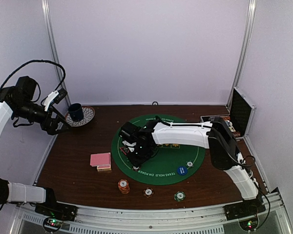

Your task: Distribute texas hold em gaming equipment

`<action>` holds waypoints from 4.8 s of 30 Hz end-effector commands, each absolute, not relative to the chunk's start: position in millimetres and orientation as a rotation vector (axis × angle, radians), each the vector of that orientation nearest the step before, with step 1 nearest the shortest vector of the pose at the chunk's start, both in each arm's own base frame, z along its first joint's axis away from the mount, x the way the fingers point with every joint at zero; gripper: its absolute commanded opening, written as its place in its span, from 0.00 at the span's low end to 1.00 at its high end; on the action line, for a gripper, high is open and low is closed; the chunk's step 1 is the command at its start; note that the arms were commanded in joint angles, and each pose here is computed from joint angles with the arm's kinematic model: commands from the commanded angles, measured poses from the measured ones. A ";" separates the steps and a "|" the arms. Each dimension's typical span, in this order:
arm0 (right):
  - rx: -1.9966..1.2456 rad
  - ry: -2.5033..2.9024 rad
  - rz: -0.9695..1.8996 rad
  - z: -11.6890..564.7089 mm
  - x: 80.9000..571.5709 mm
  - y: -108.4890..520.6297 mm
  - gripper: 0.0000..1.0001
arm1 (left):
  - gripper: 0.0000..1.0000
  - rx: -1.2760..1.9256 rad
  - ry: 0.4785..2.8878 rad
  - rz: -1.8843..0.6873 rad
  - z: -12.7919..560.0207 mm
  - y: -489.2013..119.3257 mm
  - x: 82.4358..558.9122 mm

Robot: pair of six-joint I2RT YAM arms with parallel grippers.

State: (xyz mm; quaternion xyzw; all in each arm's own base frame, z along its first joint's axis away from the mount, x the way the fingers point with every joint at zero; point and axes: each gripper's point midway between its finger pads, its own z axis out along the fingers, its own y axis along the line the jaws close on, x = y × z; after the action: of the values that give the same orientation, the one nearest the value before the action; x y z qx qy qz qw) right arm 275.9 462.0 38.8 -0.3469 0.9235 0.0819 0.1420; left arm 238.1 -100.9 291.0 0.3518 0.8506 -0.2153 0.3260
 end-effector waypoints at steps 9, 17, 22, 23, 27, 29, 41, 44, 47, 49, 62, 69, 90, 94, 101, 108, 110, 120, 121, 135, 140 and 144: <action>-0.990 2.606 0.246 75.1 273.0 458.4 0.51 | 0.98 0.948 2.196 -0.534 295.8 -101.2 237.0; -1.059 2.596 0.209 84.1 226.1 427.0 0.68 | 0.98 0.950 2.191 -0.529 297.2 -101.0 236.4; -1.120 2.622 0.207 73.9 180.4 413.5 0.75 | 0.97 0.951 2.192 -0.542 296.1 -102.2 236.4; -1.131 2.626 0.214 71.5 172.3 412.8 0.77 | 0.98 0.950 2.193 -0.545 296.0 -102.4 236.3; -1.177 2.617 0.261 67.8 149.6 416.6 0.86 | 0.98 0.950 2.193 -0.557 296.2 -103.5 237.3; -1.190 2.627 0.259 62.7 145.9 417.4 0.87 | 0.97 0.948 2.191 -0.558 297.3 -103.7 238.0; -1.244 2.672 0.247 33.2 137.7 420.0 0.76 | 0.98 0.946 2.195 -0.552 296.7 -102.9 237.8; -1.256 2.681 0.230 27.3 136.3 417.5 0.74 | 0.98 0.947 2.193 -0.550 296.9 -102.7 237.9; -1.260 2.690 0.225 23.3 135.2 416.3 0.69 | 0.97 0.947 2.193 -0.550 296.9 -102.7 238.0; -1.263 2.691 0.225 22.3 134.8 416.1 0.67 | 0.98 0.948 2.194 -0.550 296.5 -102.8 237.6; -1.279 2.708 0.205 14.8 132.4 412.0 0.57 | 0.98 0.945 2.190 -0.543 298.1 -102.2 236.6; -1.279 2.703 0.203 20.5 133.2 411.3 0.47 | 0.98 0.947 2.187 -0.543 298.9 -102.6 237.1; -1.280 2.647 0.260 73.9 134.5 412.2 0.43 | 0.97 0.945 2.183 -0.554 299.9 -103.8 235.9; -1.280 2.656 0.263 71.2 133.6 412.6 0.42 | 0.97 0.944 2.184 -0.554 299.5 -103.6 235.7; -1.150 2.690 0.187 74.2 165.8 381.1 0.41 | 0.98 0.947 2.180 -0.545 300.0 -103.1 234.4; -0.999 2.764 0.126 57.3 204.0 339.2 0.40 | 0.98 0.945 2.178 -0.548 301.1 -103.5 234.4; -0.986 2.776 0.115 51.4 209.0 334.8 0.40 | 0.98 0.946 2.177 -0.544 301.3 -103.3 234.2; -0.942 2.822 0.080 26.2 222.6 320.9 0.39 | 0.98 0.948 2.181 -0.530 302.1 -101.6 233.9; -0.939 2.825 0.073 24.0 223.2 318.7 0.39 | 0.98 0.949 2.180 -0.530 302.2 -101.8 233.8; -0.911 2.848 0.035 14.1 224.6 301.1 0.41 | 0.98 0.950 2.182 -0.534 301.6 -102.1 234.1; -0.918 2.836 0.023 21.5 226.7 300.7 0.63 | 0.97 0.950 2.183 -0.530 301.2 -101.6 233.9; -0.901 2.793 0.069 46.0 232.3 309.0 0.67 | 0.98 0.950 2.183 -0.534 301.8 -102.0 234.5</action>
State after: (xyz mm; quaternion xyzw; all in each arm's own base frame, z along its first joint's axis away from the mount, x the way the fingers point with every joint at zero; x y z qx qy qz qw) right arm 224.4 308.5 22.2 -0.3071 0.9482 0.0223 0.0782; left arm 235.8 -99.6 293.0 0.3530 0.8500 -0.2084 0.3308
